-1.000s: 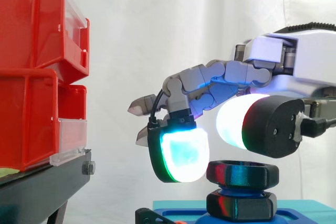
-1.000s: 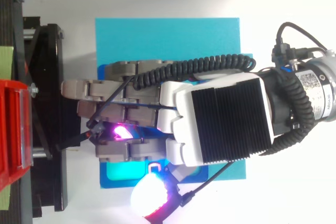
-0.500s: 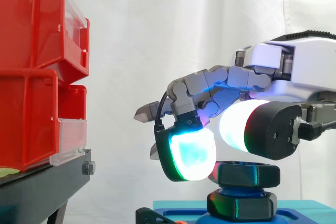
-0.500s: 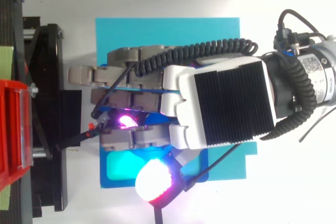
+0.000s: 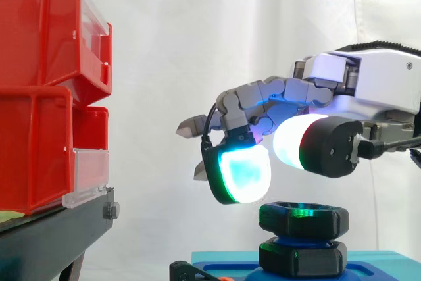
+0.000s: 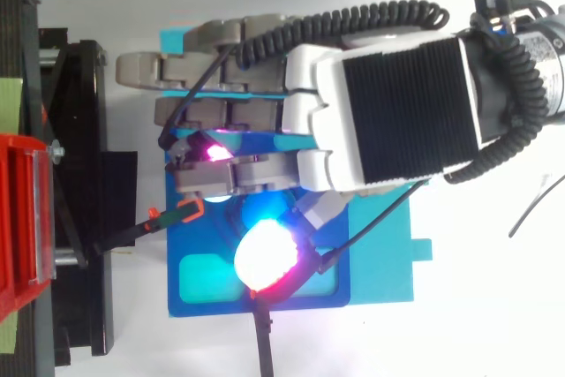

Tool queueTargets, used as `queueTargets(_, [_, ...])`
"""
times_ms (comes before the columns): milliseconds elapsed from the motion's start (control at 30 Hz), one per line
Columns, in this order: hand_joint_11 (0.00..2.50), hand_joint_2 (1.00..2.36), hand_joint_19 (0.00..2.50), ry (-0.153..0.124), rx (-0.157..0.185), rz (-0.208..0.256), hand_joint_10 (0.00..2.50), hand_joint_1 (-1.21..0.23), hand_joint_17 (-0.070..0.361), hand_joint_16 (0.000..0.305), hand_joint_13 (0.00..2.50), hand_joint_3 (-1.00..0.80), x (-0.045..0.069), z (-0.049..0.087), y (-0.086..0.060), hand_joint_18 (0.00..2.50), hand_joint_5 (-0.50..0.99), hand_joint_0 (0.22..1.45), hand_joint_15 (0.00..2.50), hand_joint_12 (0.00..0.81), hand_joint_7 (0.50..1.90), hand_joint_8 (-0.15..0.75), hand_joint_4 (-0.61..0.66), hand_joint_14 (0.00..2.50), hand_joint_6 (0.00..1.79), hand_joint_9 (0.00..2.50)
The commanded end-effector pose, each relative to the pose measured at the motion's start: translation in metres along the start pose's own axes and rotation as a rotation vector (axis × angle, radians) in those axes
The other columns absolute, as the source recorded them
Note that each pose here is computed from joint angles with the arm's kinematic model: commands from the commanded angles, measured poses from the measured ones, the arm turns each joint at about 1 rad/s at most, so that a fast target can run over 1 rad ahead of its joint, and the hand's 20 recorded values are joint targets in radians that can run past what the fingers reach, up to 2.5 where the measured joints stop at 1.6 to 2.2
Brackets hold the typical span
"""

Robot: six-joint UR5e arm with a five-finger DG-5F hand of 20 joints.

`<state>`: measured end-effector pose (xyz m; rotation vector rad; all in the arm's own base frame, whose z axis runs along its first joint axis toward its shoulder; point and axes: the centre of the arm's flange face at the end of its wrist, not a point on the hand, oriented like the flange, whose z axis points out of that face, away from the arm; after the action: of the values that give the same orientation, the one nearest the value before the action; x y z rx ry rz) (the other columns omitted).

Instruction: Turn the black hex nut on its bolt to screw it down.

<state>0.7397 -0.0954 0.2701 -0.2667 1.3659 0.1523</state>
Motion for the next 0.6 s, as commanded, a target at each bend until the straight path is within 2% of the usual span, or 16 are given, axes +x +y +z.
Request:
queueTargets(0, [0.02, 1.00, 0.57, -0.028, -0.018, -0.011, 0.00, -0.16, 0.106, 0.047, 0.43, -0.50, -0.003, -0.002, -0.008, 0.51, -0.01, 0.51, 0.00, 0.314, 1.59, 0.241, 0.13, 0.00, 0.52, 0.82])
queueTargets(167, [0.02, 1.00, 0.57, -0.038, -0.041, -0.008, 0.00, -0.17, 0.106, 0.047, 0.43, -0.50, -0.004, -0.001, -0.006, 0.51, -0.02, 0.51, 0.00, 0.314, 1.59, 0.241, 0.13, 0.00, 0.51, 0.81])
queueTargets(233, [0.02, 1.00, 0.58, -0.050, -0.050, 0.004, 0.00, -0.17, 0.106, 0.047, 0.43, -0.50, -0.009, 0.004, -0.002, 0.51, -0.02, 0.51, 0.00, 0.315, 1.60, 0.241, 0.13, 0.00, 0.50, 0.81])
queueTargets(267, [0.02, 1.00, 0.57, -0.057, -0.048, 0.003, 0.00, -0.17, 0.106, 0.047, 0.43, -0.50, -0.012, 0.006, -0.003, 0.51, -0.02, 0.51, 0.00, 0.315, 1.60, 0.241, 0.13, 0.00, 0.50, 0.81])
queueTargets(367, [0.02, 1.00, 0.57, -0.106, -0.054, -0.006, 0.00, -0.17, 0.106, 0.047, 0.43, -0.50, -0.037, 0.024, -0.004, 0.51, -0.02, 0.51, 0.00, 0.314, 1.56, 0.241, 0.15, 0.00, 0.50, 0.81])
queueTargets(400, [0.02, 1.00, 0.57, -0.109, -0.055, -0.008, 0.00, -0.17, 0.106, 0.047, 0.43, -0.50, -0.040, 0.027, -0.003, 0.51, -0.02, 0.51, 0.00, 0.314, 1.54, 0.241, 0.14, 0.00, 0.50, 0.81])
queueTargets(500, [0.02, 1.00, 0.57, -0.097, -0.058, -0.003, 0.00, -0.17, 0.106, 0.047, 0.43, -0.50, -0.039, 0.028, 0.003, 0.51, -0.02, 0.51, 0.00, 0.315, 1.53, 0.238, 0.14, 0.00, 0.50, 0.81])
queueTargets(533, [0.02, 1.00, 0.57, -0.070, -0.067, 0.006, 0.00, -0.17, 0.107, 0.047, 0.43, -0.50, -0.036, 0.028, 0.010, 0.51, -0.02, 0.51, 0.00, 0.316, 1.52, 0.239, 0.15, 0.00, 0.50, 0.81])
queueTargets(567, [0.02, 1.00, 0.57, -0.063, -0.068, 0.009, 0.00, -0.17, 0.107, 0.047, 0.43, -0.50, -0.035, 0.028, 0.013, 0.51, -0.02, 0.51, 0.00, 0.316, 1.51, 0.240, 0.15, 0.00, 0.50, 0.81])
